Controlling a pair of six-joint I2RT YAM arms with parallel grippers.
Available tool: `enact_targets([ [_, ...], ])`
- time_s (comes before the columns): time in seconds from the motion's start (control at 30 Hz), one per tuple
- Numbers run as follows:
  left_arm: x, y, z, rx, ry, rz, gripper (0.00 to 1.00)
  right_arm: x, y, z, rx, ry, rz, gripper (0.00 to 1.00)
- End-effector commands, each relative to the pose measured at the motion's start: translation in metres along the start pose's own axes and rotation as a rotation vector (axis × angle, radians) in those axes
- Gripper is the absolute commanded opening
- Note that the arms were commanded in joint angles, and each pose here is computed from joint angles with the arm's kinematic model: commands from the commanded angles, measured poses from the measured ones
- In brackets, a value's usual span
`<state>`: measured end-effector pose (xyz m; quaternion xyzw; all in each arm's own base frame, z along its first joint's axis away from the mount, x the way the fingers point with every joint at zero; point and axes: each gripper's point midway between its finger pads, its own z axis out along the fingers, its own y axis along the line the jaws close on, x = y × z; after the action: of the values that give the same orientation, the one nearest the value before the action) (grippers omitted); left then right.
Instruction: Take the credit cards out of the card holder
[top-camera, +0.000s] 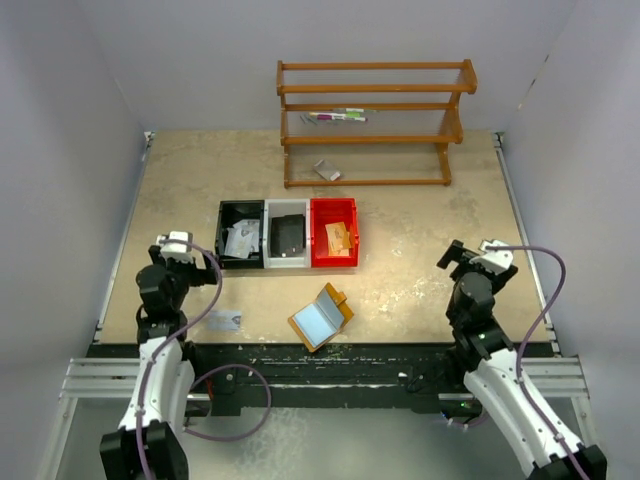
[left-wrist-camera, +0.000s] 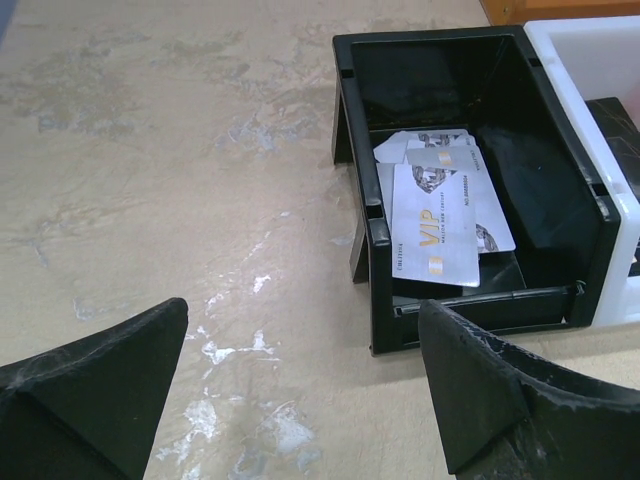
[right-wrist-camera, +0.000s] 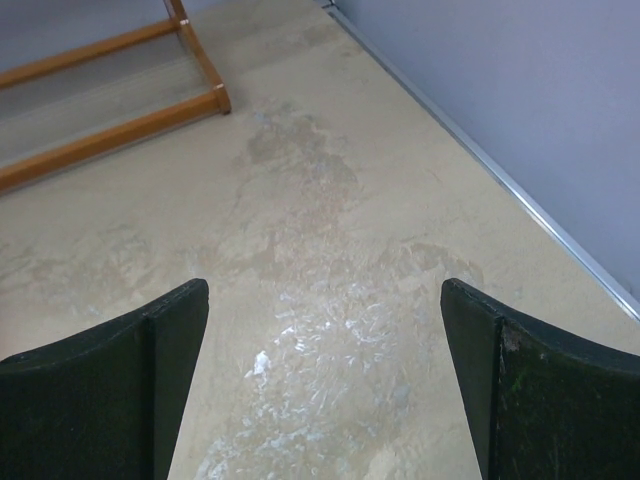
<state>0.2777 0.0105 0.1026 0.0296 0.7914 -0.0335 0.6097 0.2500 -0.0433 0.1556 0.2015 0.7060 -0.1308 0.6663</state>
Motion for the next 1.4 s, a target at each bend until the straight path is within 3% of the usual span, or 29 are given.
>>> enact_targets([
  [0.0, -0.01, 0.004, -0.008, -0.046, -0.087, 0.0, 0.99, 0.005, 0.0, 0.009, 0.044, 0.002, -0.012, 1.0],
  [0.07, -0.008, 0.005, -0.009, -0.055, -0.091, -0.001, 0.99, 0.003, -0.006, 0.011, 0.099, -0.008, -0.023, 1.0],
  [0.17, -0.004, -0.005, -0.012, -0.003, -0.12, 0.027, 0.99, -0.003, 0.001, 0.011, 0.042, -0.035, -0.043, 1.0],
  [0.3, -0.006, -0.006, -0.013, -0.002, -0.123, 0.028, 0.99, 0.005, 0.032, 0.009, -0.157, -0.042, -0.126, 1.0],
  [0.57, -0.005, -0.007, -0.013, 0.005, -0.121, 0.031, 0.99, 0.005, 0.027, 0.005, -0.153, -0.055, -0.095, 1.0],
  [0.73, -0.005, -0.008, -0.014, 0.008, -0.125, 0.035, 0.99, 0.008, 0.051, 0.0, -0.297, -0.038, -0.142, 1.0],
  [1.37, -0.006, -0.012, -0.013, 0.034, -0.128, 0.048, 0.99, 0.02, 0.05, 0.02, -0.19, 0.049, -0.164, 1.0],
])
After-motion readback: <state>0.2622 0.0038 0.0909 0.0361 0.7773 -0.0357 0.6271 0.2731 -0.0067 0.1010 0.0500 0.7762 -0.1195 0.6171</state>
